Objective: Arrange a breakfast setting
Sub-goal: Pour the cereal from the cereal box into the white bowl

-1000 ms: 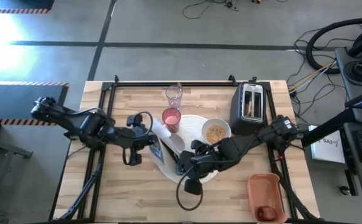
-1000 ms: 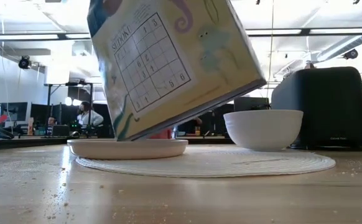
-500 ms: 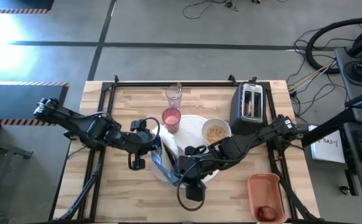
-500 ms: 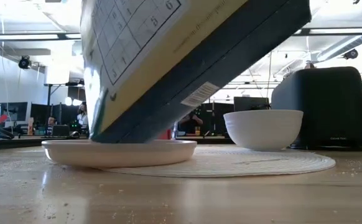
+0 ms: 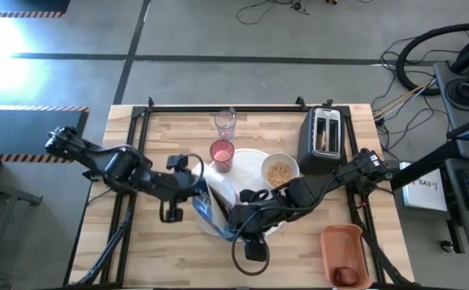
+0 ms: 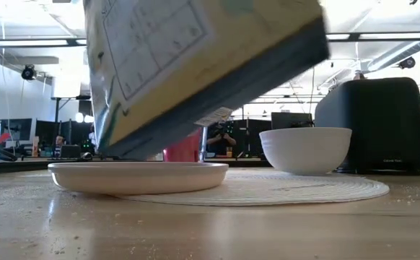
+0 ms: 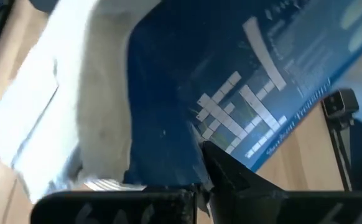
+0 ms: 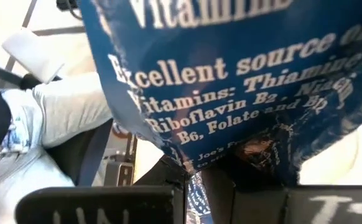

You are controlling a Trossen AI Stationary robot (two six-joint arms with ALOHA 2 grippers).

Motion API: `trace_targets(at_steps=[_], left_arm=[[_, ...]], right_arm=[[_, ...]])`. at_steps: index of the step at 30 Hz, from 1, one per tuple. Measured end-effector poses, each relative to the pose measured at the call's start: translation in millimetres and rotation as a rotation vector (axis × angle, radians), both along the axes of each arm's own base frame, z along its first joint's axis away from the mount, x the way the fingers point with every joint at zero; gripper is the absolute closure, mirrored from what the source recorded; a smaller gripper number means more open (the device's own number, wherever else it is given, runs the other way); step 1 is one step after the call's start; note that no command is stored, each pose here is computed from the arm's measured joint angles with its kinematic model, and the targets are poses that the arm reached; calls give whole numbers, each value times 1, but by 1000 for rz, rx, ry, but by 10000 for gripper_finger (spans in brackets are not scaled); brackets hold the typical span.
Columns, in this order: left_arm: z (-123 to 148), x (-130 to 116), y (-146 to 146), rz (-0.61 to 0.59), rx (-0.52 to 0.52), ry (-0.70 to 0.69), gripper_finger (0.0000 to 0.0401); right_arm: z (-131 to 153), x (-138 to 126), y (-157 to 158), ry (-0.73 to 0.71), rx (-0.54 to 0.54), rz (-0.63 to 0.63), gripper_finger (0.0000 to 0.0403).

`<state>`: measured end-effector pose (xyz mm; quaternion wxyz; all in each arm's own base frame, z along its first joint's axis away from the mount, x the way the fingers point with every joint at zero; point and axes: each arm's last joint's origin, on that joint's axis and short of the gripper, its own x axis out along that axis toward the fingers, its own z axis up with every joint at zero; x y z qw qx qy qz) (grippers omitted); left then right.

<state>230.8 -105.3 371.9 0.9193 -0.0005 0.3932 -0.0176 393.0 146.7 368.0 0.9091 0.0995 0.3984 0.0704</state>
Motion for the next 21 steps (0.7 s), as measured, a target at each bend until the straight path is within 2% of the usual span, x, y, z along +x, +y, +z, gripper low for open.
trace_targets(at_steps=[8, 18, 21], left_arm=[[-8, 17, -25, -34, 61, 81, 401], [6, 46, -51, -61, 68, 115, 401], [10, 55, -62, -57, 103, 128, 401]], right_arm=[[-5, -5, 6, 65, 20, 41, 378], [-4, -19, 40, 53, 21, 141, 379], [-4, -23, 47, 51, 20, 162, 379]])
